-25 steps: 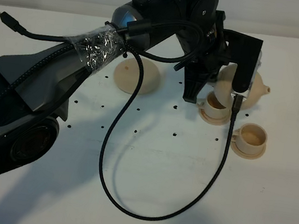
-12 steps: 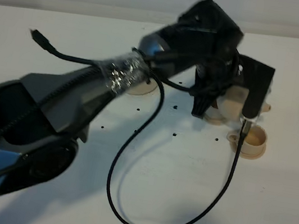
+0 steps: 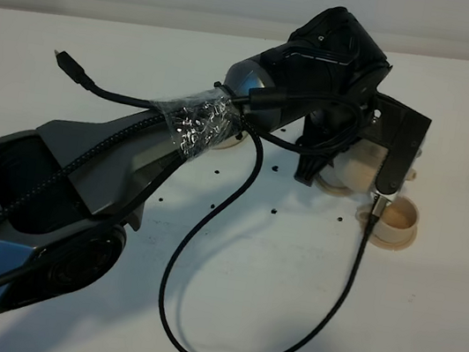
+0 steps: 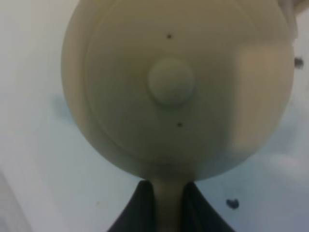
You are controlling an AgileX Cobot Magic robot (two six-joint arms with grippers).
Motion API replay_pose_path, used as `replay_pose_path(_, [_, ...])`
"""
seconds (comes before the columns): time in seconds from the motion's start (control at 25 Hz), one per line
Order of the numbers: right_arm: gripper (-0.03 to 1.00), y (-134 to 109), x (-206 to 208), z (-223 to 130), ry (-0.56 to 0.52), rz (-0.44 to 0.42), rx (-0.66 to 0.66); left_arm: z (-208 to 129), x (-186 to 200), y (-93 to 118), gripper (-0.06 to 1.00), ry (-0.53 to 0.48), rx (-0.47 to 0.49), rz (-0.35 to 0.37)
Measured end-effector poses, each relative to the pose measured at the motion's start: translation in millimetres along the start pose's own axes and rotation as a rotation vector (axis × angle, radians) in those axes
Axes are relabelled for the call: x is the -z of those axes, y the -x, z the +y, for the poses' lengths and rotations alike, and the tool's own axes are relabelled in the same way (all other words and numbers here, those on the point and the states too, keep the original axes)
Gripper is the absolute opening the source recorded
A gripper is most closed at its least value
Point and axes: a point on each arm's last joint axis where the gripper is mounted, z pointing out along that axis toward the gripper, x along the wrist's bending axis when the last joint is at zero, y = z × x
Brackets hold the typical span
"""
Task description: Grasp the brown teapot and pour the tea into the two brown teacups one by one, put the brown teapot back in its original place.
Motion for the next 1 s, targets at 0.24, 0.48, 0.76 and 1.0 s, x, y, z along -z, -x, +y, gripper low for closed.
replay_pose_path(0.24, [0.41, 0, 0, 0, 0.000, 0.000, 0.000, -3, 0, -1, 0.08, -0.033, -0.033, 0.012])
replay_pose_path(0.48, [0.41, 0, 0, 0, 0.000, 0.000, 0.000, 4, 2, 0, 0.08, -0.028, -0.088, 0.031])
replay_pose_path(0.76, [0.41, 0, 0, 0, 0.000, 0.000, 0.000, 8, 4, -1, 0.08, -0.056, -0.128, 0.059])
replay_pose_path(1.0, [0.41, 0, 0, 0, 0.000, 0.000, 0.000, 13, 6, 1, 0.08, -0.066, -0.157, 0.071])
